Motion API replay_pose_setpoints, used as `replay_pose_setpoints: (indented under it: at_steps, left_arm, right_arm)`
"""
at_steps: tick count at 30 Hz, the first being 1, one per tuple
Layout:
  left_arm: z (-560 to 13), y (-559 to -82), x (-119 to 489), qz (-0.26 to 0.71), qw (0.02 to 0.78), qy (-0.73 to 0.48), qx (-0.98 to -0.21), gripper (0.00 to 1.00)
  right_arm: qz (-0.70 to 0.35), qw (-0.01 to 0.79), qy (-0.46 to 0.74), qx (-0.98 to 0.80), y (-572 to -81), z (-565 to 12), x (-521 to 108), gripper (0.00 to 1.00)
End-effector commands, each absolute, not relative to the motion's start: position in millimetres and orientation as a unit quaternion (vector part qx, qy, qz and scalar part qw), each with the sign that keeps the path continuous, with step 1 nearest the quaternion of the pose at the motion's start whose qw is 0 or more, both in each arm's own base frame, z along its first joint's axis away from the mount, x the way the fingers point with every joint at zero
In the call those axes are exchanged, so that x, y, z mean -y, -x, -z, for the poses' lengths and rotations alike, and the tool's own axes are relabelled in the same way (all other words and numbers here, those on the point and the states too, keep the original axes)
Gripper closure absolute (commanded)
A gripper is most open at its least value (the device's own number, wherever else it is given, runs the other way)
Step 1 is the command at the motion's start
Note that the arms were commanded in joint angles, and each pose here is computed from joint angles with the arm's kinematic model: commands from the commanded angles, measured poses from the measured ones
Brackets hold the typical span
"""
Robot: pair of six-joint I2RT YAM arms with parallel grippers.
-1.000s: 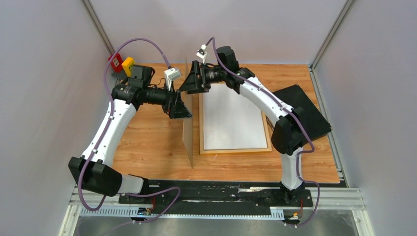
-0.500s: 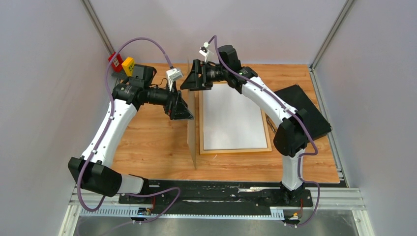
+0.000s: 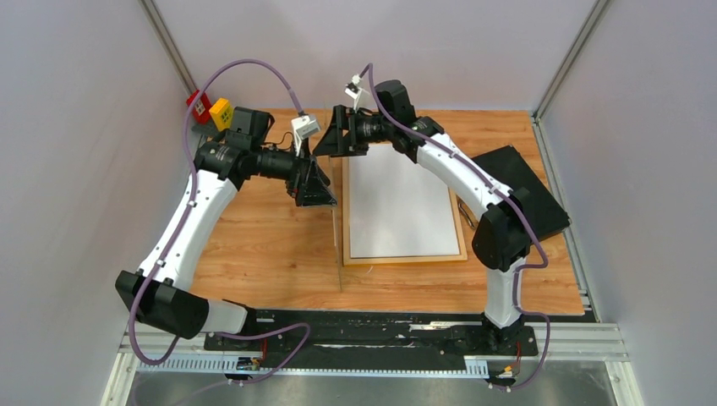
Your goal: Put the photo into the frame
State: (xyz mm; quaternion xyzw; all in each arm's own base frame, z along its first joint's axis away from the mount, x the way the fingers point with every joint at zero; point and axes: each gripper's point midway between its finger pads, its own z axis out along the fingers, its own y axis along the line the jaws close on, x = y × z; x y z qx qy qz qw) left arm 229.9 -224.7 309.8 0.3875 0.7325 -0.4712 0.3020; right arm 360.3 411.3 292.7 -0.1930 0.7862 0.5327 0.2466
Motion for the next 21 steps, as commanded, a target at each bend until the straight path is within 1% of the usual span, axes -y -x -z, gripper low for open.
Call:
replay_pose_setpoints:
  at_steps: [1,10,21]
  left_arm:
    - [-326,-233,236,0.477,0.314,-0.41,-0.711,0.0]
    - [-314,-242,246,0.464,0.304,-0.413,-0.722,0.0]
    - [-311,-244,240,0.439,0.321,-0.413,-0.73,0.0]
  right_arm:
    - [-0.522,0.294,0.211,-0.772,-355,-322,-400,0.16]
    - [-0.492,0.325,0.214,-0.779,-357,-323,-389,0.16]
    - [-0.448,0.346,0.216,-0.796,-358,-311,-373,0.16]
